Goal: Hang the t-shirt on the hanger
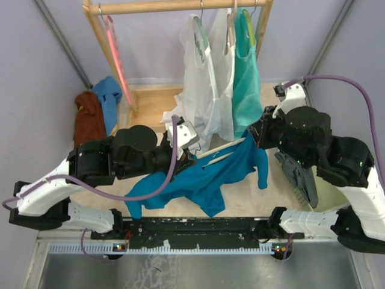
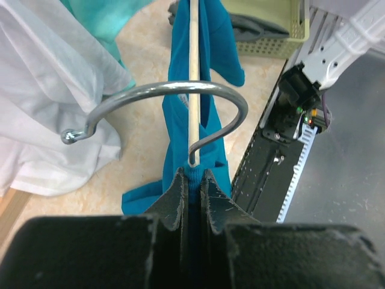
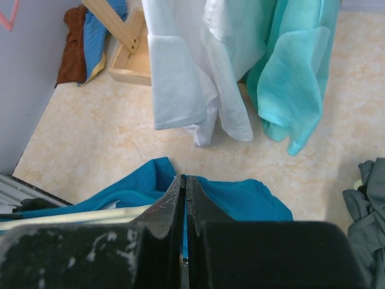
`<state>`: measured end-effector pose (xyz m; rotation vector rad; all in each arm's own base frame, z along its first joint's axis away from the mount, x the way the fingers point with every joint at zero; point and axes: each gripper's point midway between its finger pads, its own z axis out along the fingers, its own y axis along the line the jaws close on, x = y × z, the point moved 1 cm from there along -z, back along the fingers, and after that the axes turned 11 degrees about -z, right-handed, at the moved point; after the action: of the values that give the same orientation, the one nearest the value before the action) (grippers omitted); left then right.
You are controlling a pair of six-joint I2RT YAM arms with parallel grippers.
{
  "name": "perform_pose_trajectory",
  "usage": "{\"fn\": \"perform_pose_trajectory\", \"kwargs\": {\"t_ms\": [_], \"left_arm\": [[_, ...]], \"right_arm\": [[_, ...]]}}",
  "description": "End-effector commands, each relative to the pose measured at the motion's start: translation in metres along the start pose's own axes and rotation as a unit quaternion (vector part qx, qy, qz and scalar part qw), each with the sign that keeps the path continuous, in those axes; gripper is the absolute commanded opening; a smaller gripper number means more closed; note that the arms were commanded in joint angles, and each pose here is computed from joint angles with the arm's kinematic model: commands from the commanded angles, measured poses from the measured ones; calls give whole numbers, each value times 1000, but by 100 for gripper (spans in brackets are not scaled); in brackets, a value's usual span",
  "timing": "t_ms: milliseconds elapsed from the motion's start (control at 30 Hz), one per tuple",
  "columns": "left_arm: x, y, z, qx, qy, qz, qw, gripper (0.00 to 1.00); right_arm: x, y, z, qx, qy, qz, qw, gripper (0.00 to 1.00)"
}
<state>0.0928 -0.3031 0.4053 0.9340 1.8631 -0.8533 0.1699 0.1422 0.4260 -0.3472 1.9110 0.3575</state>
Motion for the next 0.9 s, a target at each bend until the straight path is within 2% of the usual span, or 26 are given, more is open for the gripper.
{"fn": "perform_pose_trajectory", "kwargs": {"t_ms": [0, 133, 400, 500, 667, 867], "left_arm": [[-27, 2, -3, -14, -25, 14, 999, 0], [-55, 3, 0, -33, -52, 29, 998, 0], [-118, -13, 4, -20, -128, 67, 989, 0], [-115, -18, 15, -11, -124, 71, 990, 0], [-96, -39, 21, 60, -104, 71, 990, 0], [-73, -47, 17, 97, -76, 54, 991, 0]], "right_arm": [[-48, 1, -24, -26, -67, 2, 997, 0], [-72, 2, -47, -55, -99, 2, 994, 0], [-128, 1, -102, -114, -201, 4, 973, 0], [-132, 3, -108, -130, -215, -1, 968, 0], [-120, 12, -96, -140, -199, -16, 970, 0], [-106, 25, -86, -165, -175, -26, 970, 0]]}}
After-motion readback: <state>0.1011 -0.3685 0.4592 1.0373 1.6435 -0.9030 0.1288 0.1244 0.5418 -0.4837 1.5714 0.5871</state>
